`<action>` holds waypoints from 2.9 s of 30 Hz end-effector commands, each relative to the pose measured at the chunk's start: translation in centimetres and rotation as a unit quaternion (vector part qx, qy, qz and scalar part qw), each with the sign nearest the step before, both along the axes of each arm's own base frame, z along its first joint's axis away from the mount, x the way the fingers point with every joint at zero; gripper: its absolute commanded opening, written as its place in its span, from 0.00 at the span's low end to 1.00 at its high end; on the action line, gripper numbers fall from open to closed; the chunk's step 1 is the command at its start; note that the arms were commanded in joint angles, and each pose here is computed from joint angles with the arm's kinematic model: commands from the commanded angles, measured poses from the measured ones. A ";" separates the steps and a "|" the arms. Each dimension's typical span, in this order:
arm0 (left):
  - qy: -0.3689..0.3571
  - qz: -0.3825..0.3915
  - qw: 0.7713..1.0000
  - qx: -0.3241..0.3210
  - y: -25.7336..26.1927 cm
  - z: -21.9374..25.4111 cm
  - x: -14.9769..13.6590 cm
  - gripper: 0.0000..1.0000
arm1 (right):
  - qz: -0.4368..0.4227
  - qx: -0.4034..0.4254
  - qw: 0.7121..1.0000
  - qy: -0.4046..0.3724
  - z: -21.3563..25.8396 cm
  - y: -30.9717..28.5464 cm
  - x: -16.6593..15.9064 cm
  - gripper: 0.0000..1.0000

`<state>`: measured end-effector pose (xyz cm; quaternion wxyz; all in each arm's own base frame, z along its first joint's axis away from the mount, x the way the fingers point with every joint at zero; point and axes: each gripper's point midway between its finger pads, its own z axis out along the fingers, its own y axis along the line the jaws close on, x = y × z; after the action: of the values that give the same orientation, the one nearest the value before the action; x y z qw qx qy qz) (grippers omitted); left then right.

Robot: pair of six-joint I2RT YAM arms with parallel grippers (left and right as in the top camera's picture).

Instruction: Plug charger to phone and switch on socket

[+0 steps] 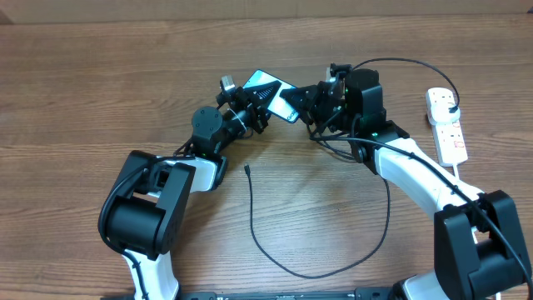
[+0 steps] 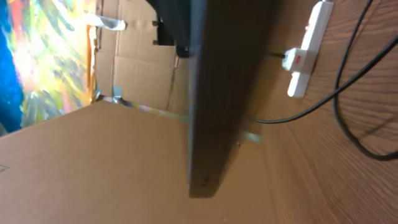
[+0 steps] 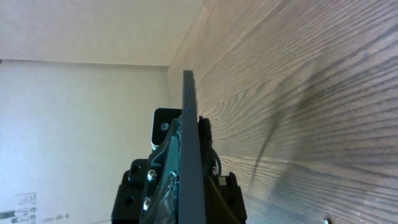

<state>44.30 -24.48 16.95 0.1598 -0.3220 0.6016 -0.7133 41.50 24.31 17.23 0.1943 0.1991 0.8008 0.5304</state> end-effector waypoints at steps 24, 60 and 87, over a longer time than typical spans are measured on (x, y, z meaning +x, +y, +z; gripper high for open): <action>0.085 -0.138 0.987 -0.008 6.6 -1.2 -0.9 0.05 | -0.007 -0.105 0.994 0.020 -0.6 -8.6 -2.3 1.00; 0.105 -0.295 0.950 -0.006 1.4 0.8 2.4 0.04 | 0.102 -0.392 0.914 0.000 -4.7 -6.0 -11.2 0.93; 0.095 -0.306 0.947 -0.006 1.8 1.8 2.3 0.05 | 0.193 -0.470 0.847 -0.155 -12.7 7.4 -11.7 0.66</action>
<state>46.49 -22.89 17.18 -0.1364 -0.2103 0.6775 -0.6915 29.84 31.10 5.01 0.2814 -0.1549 0.9367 0.1392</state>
